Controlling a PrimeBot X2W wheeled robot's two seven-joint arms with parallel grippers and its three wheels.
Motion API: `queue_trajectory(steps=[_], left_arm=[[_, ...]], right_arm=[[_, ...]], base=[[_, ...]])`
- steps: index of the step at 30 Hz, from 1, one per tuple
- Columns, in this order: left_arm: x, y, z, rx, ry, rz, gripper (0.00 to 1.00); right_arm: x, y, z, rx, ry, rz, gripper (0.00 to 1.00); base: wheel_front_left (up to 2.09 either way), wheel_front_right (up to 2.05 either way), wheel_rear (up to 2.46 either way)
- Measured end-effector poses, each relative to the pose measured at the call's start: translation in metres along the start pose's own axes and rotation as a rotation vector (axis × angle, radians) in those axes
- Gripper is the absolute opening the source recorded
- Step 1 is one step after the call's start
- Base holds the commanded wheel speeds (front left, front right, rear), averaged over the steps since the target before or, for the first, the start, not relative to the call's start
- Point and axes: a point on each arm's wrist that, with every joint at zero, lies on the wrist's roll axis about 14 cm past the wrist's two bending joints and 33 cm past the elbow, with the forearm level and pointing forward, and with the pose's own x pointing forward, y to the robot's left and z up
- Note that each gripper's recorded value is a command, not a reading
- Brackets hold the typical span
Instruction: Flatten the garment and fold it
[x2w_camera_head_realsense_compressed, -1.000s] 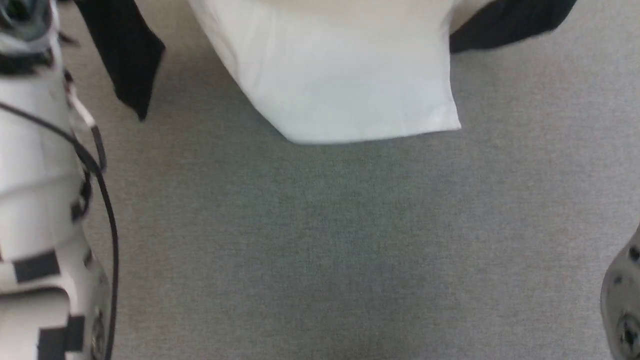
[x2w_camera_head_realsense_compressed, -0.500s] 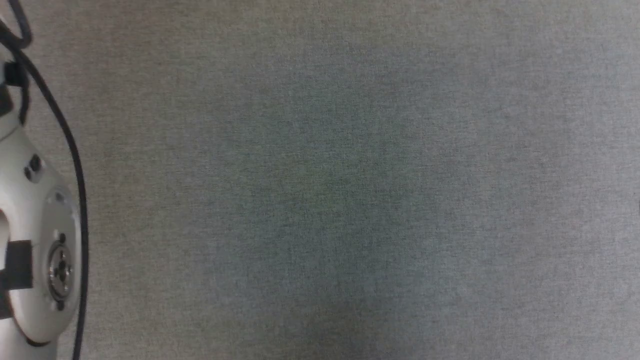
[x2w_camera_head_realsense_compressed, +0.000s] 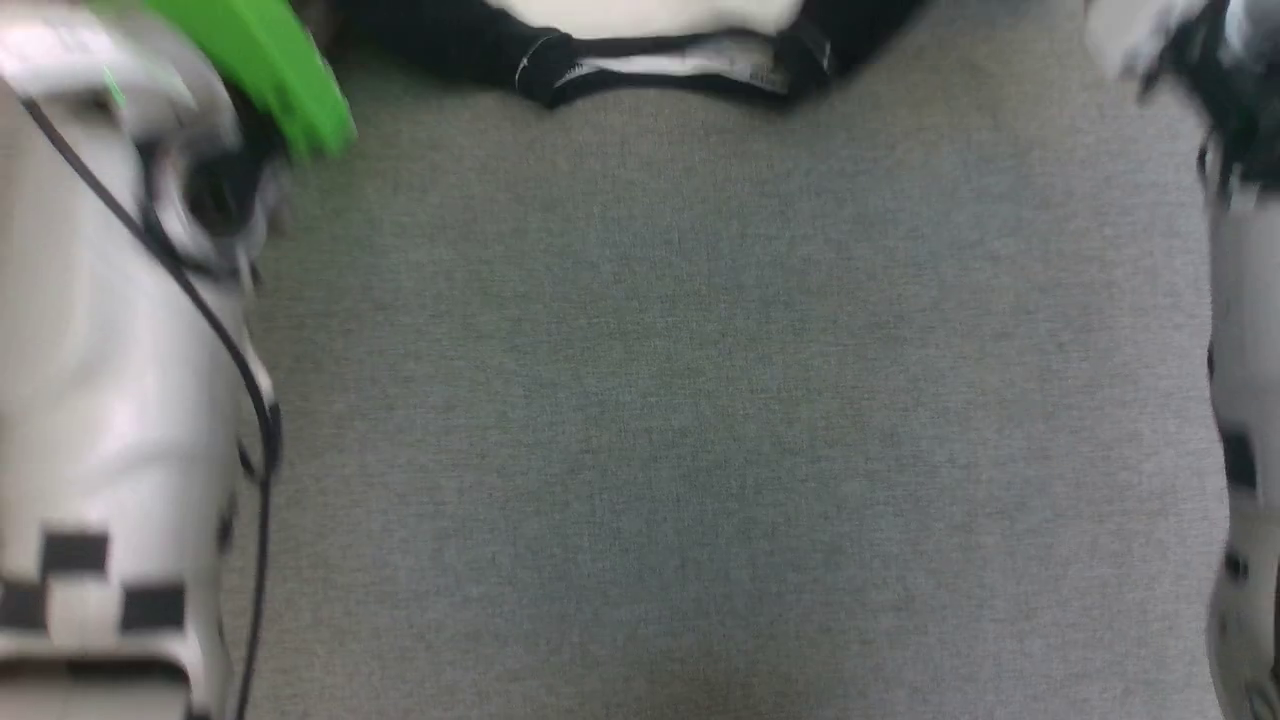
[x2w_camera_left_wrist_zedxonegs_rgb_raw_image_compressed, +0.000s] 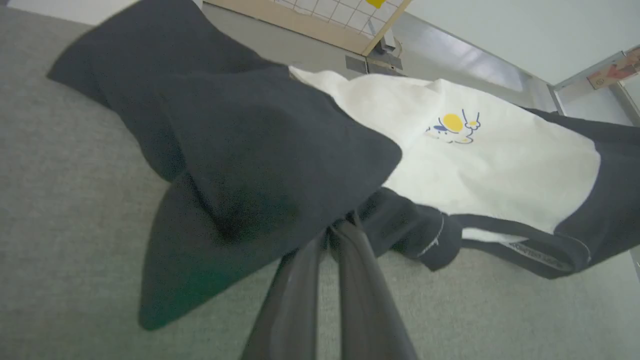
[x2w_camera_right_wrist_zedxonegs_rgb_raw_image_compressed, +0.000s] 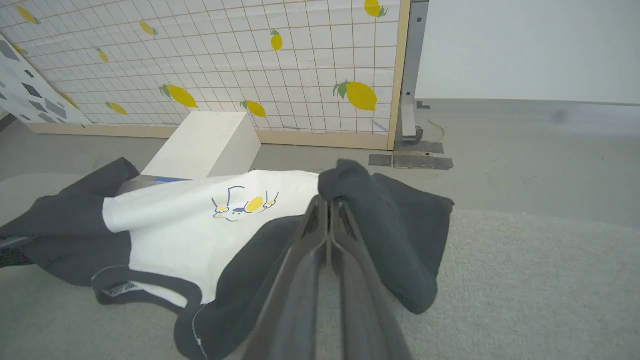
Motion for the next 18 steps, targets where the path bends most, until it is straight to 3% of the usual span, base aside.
queue_trajectory(steps=[3, 7, 18], left_arm=[[-0.028, 0.002, -0.051, -0.008, 0.144, -0.013, 0.0], [-0.072, -0.003, -0.086, -0.032, 0.214, -0.038, 0.0], [-0.174, 0.0, -0.083, -0.126, 0.055, 0.023, 0.0]], right_arm=[[-0.031, -0.009, -0.03, -0.025, 0.085, -0.015, 0.0], [-0.075, -0.017, -0.053, -0.012, 0.142, -0.039, 0.0], [-0.162, -0.018, -0.055, 0.107, 0.079, -0.119, 0.0]], base=[[0.0, 0.0, 0.0], [0.0, 0.0, 0.0], [0.0, 0.0, 0.0]])
